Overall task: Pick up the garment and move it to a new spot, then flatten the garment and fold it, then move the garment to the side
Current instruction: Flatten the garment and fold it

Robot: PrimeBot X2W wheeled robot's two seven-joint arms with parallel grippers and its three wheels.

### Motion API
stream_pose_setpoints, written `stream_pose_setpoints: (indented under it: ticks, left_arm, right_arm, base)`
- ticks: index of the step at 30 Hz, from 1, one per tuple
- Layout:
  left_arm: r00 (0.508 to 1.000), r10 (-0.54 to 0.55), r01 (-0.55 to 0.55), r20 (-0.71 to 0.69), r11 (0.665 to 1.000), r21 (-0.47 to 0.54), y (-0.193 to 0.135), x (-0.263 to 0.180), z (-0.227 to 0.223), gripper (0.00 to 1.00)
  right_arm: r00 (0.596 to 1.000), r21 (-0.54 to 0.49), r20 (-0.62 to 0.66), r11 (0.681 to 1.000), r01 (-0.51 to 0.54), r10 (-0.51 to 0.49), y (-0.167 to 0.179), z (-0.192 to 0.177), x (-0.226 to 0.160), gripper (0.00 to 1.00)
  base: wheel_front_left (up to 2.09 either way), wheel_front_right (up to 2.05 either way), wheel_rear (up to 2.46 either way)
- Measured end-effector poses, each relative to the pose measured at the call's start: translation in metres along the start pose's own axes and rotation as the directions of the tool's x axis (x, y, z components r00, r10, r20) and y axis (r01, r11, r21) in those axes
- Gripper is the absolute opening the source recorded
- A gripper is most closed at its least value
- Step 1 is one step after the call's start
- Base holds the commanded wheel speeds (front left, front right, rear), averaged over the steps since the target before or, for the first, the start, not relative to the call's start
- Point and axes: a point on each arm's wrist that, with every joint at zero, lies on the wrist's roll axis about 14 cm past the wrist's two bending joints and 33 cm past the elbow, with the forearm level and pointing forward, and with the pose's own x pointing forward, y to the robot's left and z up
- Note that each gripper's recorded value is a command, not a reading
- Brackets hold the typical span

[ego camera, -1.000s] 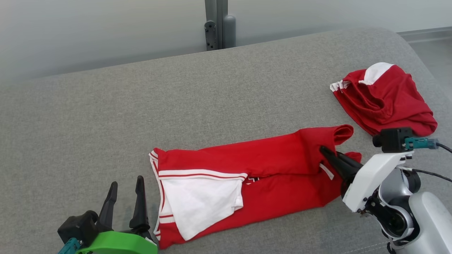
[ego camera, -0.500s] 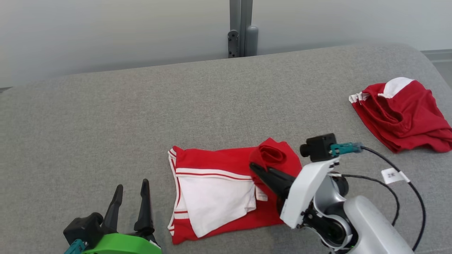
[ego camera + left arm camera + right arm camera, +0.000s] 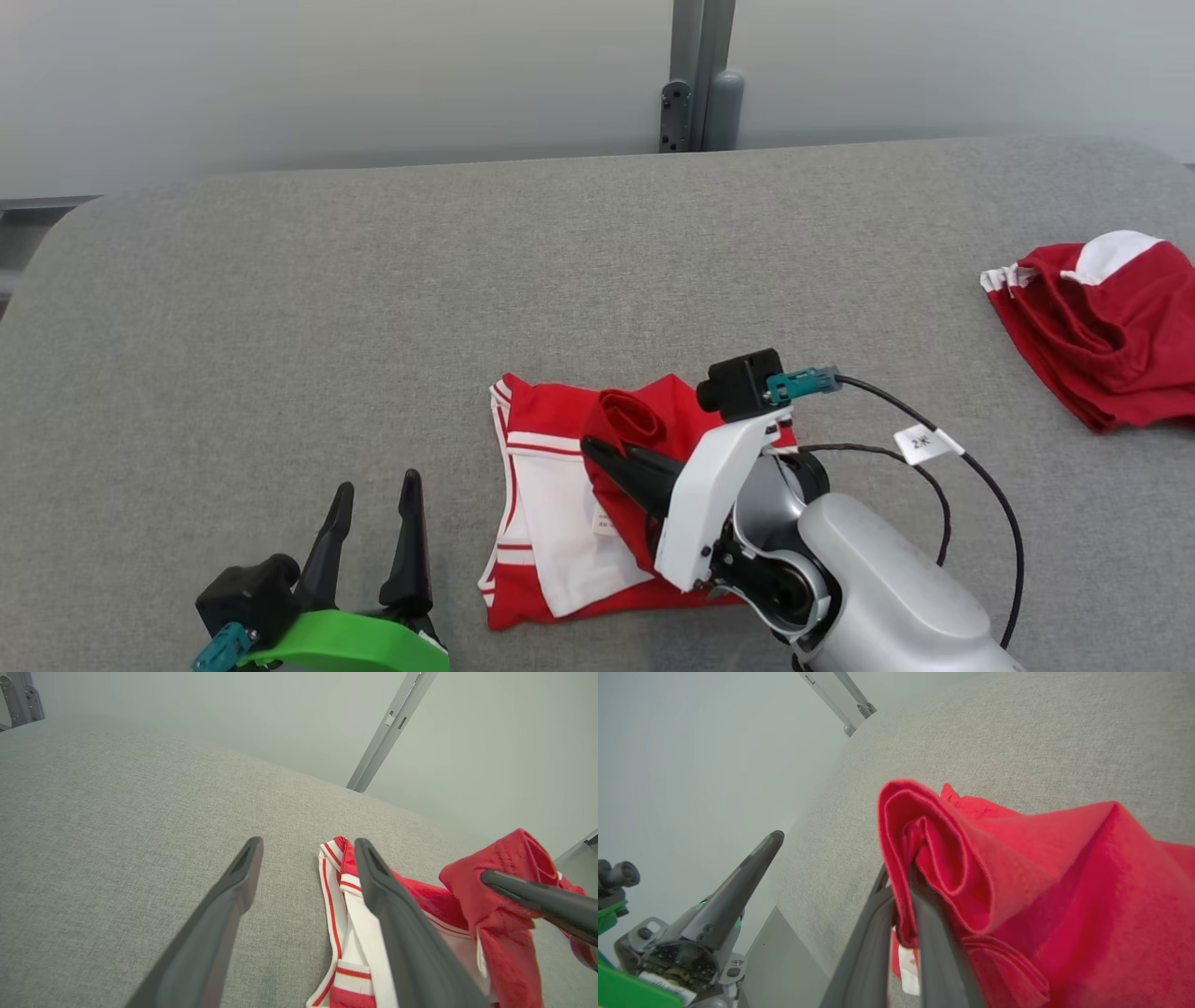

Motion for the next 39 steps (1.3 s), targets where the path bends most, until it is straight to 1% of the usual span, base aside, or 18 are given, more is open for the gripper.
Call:
stream_pose_setpoints:
  ticks: [3, 6, 8, 9, 11, 12, 13, 21, 26, 34, 36, 39]
  left_arm:
    - [1.0, 0.011, -0.011, 0.001, 1.0, -0.003, 0.003, -0.002, -0.001, 1.0]
    - [1.0, 0.02, -0.02, 0.007, 1.0, -0.009, 0.005, -0.003, 0.0, 1.0]
    - [1.0, 0.027, -0.027, 0.008, 1.0, -0.01, 0.007, -0.004, 0.0, 1.0]
    - [0.999, 0.031, -0.031, 0.009, 0.999, -0.011, 0.008, -0.004, 0.0, 1.0]
    - [0.999, 0.038, -0.038, 0.012, 0.999, -0.012, 0.01, -0.006, 0.001, 1.0]
    - [0.999, 0.043, -0.043, 0.013, 0.999, -0.012, 0.011, -0.006, 0.001, 1.0]
    - [0.999, 0.045, -0.045, 0.013, 0.999, -0.012, 0.012, -0.007, 0.001, 1.0]
    - [0.999, 0.046, -0.046, 0.014, 0.999, -0.012, 0.012, -0.007, 0.001, 1.0]
    - [1.0, 0.028, -0.028, 0.007, 1.0, -0.01, 0.007, -0.004, -0.001, 1.0]
    - [1.0, -0.003, 0.003, -0.003, 1.0, -0.004, -0.002, 0.002, -0.004, 1.0]
    - [1.0, -0.008, 0.008, -0.005, 1.0, -0.002, -0.003, 0.003, -0.004, 1.0]
    - [1.0, -0.02, 0.02, -0.005, 1.0, 0.0, -0.007, 0.005, -0.004, 1.0]
  right_arm:
    - [0.999, 0.007, -0.02, 0.999, -0.037, 0.037, 0.009, -0.006, 0.011, 0.0]
    - [0.998, 0.009, -0.051, 0.999, -0.041, 0.042, 0.008, -0.015, 0.022, 0.0]
    - [0.998, 0.004, -0.057, 0.999, -0.034, 0.035, 0.005, -0.017, 0.026, 0.27]
    - [0.998, 0.003, -0.059, 0.999, -0.036, 0.036, 0.006, -0.017, 0.028, 0.37]
    - [0.997, 0.005, -0.062, 0.999, -0.038, 0.038, 0.005, -0.019, 0.032, 0.46]
    - [0.997, 0.006, -0.064, 0.999, -0.04, 0.04, 0.006, -0.019, 0.034, 0.72]
    - [0.997, 0.01, -0.066, 0.999, -0.041, 0.042, 0.006, -0.02, 0.035, 1.0]
    - [0.996, 0.021, -0.043, 0.997, -0.072, 0.073, 0.015, -0.014, 0.042, 1.0]
    - [0.997, 0.018, 0.03, 0.997, -0.071, 0.07, 0.014, 0.003, 0.043, 1.0]
    - [0.984, -0.011, 0.177, 1.0, 0.016, -0.013, -0.014, 0.039, 0.036, 1.0]
    - [0.974, -0.042, 0.226, 0.998, 0.041, -0.03, -0.02, 0.049, 0.033, 1.0]
    - [0.954, -0.123, 0.294, 0.988, 0.093, -0.054, -0.033, 0.064, 0.025, 1.0]
  base:
    - [0.0, 0.0, 0.0]
    - [0.0, 0.0, 0.0]
    - [0.0, 0.0, 0.0]
    - [0.0, 0.0, 0.0]
    - [0.0, 0.0, 0.0]
    - [0.0, 0.0, 0.0]
    - [0.0, 0.0, 0.0]
    - [0.0, 0.0, 0.0]
    - [0.0, 0.0, 0.0]
    - [0.0, 0.0, 0.0]
    - [0.0, 0.0, 0.0]
    - [0.0, 0.0, 0.0]
